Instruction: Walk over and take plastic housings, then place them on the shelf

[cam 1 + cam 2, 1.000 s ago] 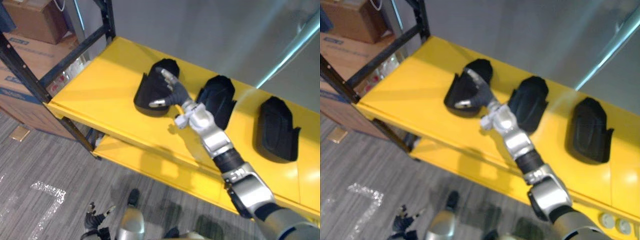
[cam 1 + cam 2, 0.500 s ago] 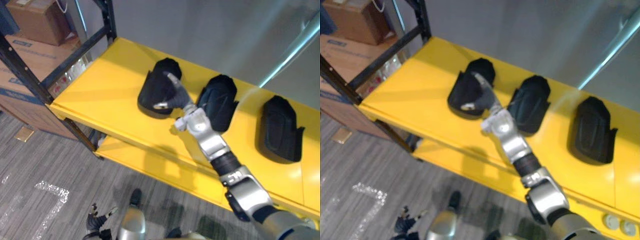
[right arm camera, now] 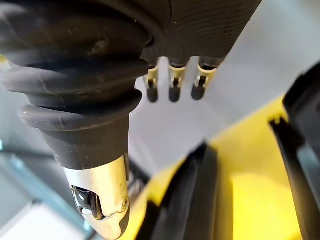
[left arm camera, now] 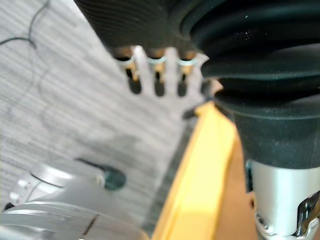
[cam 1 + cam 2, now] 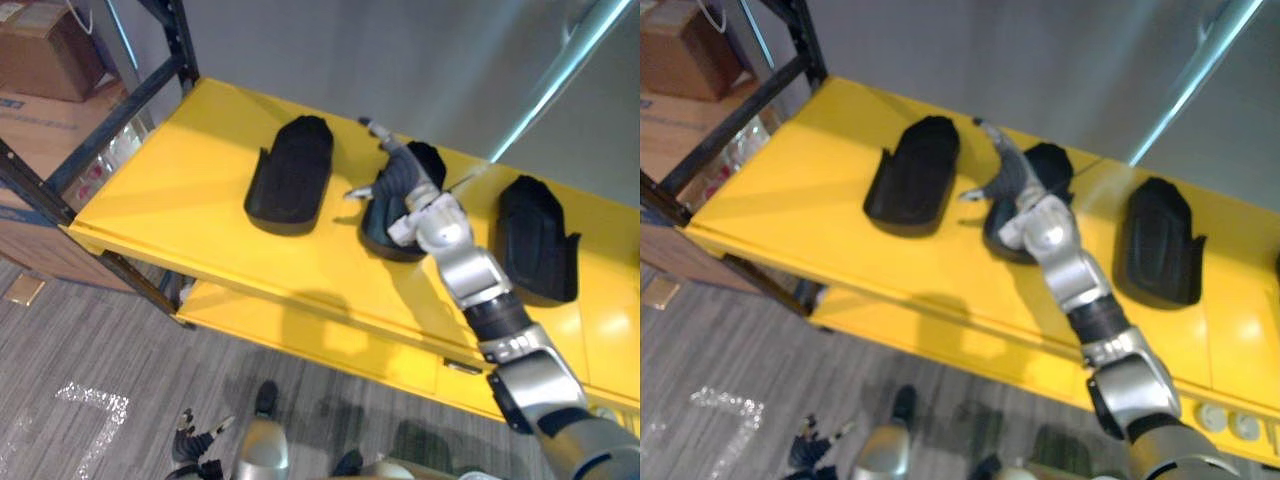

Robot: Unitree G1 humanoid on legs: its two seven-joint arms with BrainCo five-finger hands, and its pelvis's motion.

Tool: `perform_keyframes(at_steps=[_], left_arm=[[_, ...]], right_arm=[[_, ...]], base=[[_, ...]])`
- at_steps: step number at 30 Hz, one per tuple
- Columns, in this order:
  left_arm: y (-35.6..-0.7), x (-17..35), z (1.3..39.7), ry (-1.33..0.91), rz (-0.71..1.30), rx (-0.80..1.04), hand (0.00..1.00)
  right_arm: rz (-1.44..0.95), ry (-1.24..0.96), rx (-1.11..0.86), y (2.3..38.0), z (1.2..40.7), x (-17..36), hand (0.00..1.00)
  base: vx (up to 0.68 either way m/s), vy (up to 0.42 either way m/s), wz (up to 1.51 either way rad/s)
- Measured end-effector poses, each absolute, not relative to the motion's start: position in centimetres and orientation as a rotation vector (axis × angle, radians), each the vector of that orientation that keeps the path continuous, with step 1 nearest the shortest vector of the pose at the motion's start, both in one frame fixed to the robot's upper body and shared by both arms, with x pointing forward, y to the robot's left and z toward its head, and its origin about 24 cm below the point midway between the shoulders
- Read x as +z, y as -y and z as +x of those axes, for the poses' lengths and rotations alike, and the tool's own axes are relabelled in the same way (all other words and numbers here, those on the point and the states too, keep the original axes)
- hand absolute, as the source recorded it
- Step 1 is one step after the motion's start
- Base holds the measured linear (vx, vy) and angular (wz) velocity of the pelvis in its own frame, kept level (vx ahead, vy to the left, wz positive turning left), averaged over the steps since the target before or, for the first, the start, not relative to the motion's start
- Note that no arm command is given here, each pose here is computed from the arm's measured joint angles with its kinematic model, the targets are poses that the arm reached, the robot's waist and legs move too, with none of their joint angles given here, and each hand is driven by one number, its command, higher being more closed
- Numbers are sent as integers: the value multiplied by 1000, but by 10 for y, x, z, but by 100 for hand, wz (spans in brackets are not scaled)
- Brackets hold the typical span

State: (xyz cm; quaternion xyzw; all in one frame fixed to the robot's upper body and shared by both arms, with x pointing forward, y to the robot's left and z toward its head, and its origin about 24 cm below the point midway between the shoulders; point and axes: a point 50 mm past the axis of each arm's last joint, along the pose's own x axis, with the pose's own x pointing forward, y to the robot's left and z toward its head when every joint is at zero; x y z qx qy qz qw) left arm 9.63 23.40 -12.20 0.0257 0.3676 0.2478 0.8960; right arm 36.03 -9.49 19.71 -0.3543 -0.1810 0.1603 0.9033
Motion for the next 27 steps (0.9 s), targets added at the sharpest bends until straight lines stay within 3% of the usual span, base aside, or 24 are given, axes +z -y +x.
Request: perform_keyframes(at_steps=[8,27], left_arm=[[-236,-123,94,-771,55,524,0],[-238,-123,94,-778,60,523,0]], right_arm=[[-781,314,483,83,356,182,0],[-814,239,565,81,353,164,0]], base=[[0,0,0],[2,-3,0]])
